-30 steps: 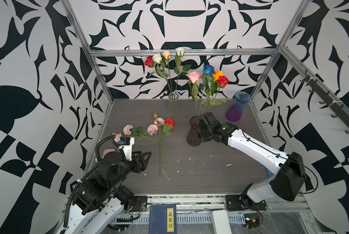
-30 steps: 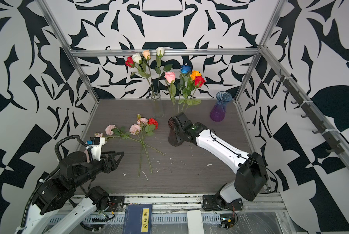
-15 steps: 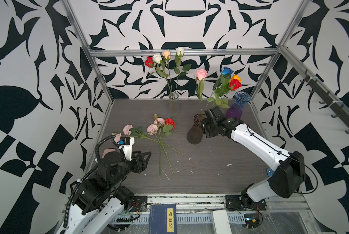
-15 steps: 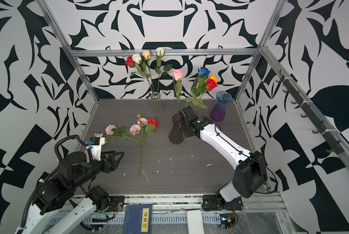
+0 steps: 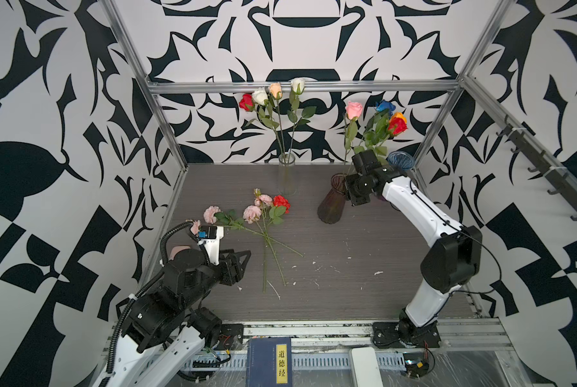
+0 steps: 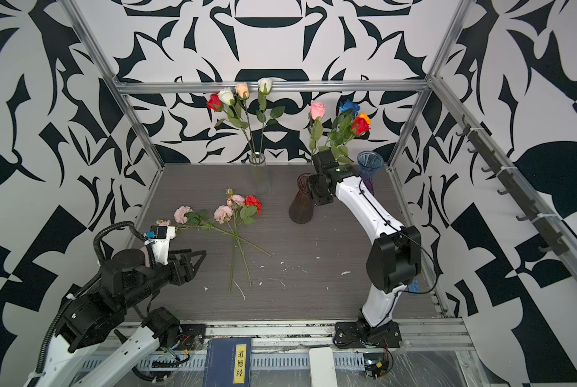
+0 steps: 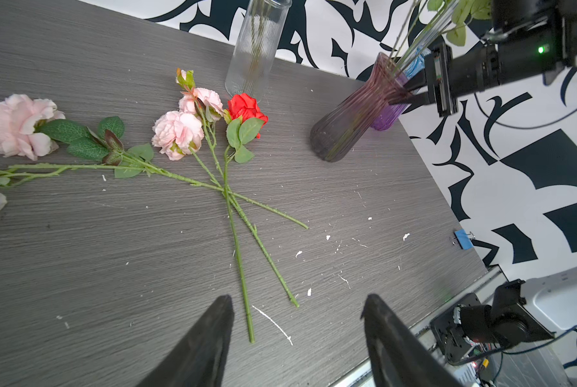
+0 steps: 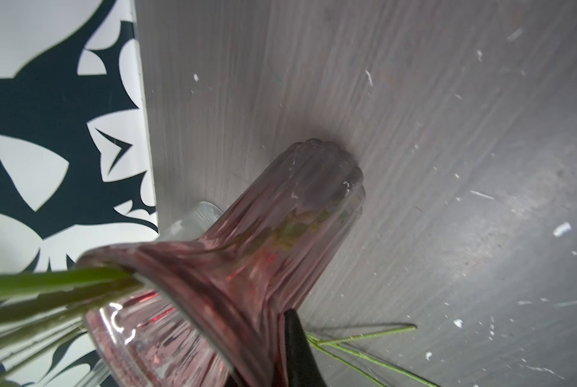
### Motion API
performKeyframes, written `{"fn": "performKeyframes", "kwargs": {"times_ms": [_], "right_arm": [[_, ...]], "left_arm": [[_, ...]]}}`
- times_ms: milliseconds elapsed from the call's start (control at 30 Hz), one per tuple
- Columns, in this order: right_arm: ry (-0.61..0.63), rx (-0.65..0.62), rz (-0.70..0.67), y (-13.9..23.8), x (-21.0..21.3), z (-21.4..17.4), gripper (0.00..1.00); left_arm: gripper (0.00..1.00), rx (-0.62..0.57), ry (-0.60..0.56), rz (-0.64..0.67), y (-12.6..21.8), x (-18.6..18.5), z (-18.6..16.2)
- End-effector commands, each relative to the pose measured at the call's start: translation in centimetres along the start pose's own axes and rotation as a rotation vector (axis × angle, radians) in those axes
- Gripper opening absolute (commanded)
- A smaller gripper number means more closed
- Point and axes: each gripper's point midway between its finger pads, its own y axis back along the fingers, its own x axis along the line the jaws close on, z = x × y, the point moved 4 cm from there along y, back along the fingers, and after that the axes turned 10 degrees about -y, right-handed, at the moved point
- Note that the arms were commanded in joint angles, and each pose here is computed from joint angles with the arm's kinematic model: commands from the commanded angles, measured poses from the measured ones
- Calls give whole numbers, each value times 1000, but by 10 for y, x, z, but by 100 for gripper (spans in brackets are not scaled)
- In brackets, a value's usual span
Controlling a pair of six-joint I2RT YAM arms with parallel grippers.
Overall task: Arrange the flowers into the vase
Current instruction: 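Slide the dark purple vase farther from the robot with the right gripper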
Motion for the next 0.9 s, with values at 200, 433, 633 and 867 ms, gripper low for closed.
{"fn": "performKeyframes", "kwargs": {"times_ms": [200, 433, 633, 867], "right_arm": [[116, 52, 44, -2, 70, 6, 11], [141, 47, 37, -25, 96, 7, 11], [145, 37, 24, -35, 97, 9, 11], [184, 36, 32, -31, 98, 9, 16]], "left_arm": [[66, 35, -3, 17, -6, 2, -4], [67, 49, -6, 19, -9, 2, -5], [67, 52, -13, 10, -10, 1, -5], [67, 51, -12, 2, -10, 0, -5]]}}
